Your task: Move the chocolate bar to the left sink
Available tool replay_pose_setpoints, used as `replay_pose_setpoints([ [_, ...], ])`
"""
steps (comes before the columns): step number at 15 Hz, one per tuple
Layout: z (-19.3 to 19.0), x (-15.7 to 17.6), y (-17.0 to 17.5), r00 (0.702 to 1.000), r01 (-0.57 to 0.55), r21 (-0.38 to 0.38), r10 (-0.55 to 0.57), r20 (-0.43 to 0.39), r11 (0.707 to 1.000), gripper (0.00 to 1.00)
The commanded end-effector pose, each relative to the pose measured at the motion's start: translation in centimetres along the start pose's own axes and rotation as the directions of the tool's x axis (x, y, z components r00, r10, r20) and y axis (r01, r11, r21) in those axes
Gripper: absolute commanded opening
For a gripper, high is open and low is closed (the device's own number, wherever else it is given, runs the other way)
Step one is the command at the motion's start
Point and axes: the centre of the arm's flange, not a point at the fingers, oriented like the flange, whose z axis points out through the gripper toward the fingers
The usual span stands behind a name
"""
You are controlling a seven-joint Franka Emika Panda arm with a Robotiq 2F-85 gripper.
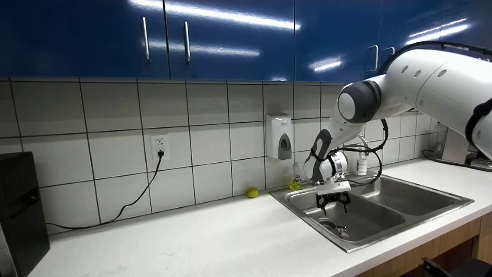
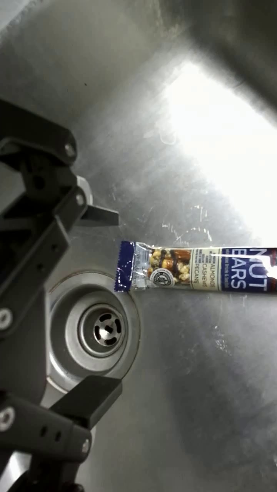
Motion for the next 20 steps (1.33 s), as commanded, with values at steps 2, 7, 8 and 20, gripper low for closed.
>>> replay_pose_setpoints([
  [2,-6.7,-4.7,1.2,0.999,-0.006,0.002,0.006,-0.034,1.0,1.0],
  [7,-11.5,-9.8,1.5,0.997,0.026,0.016,-0.025,-0.066,1.0,1.0],
  [8,-12.2,-10.9,1.4,0.997,0.04,0.019,-0.039,-0.069,0.999,1.0],
  [20,-18.1,-27.8,-7.2,0.915,0.403,0.088,-0.4,-0.057,0.911,1.0],
])
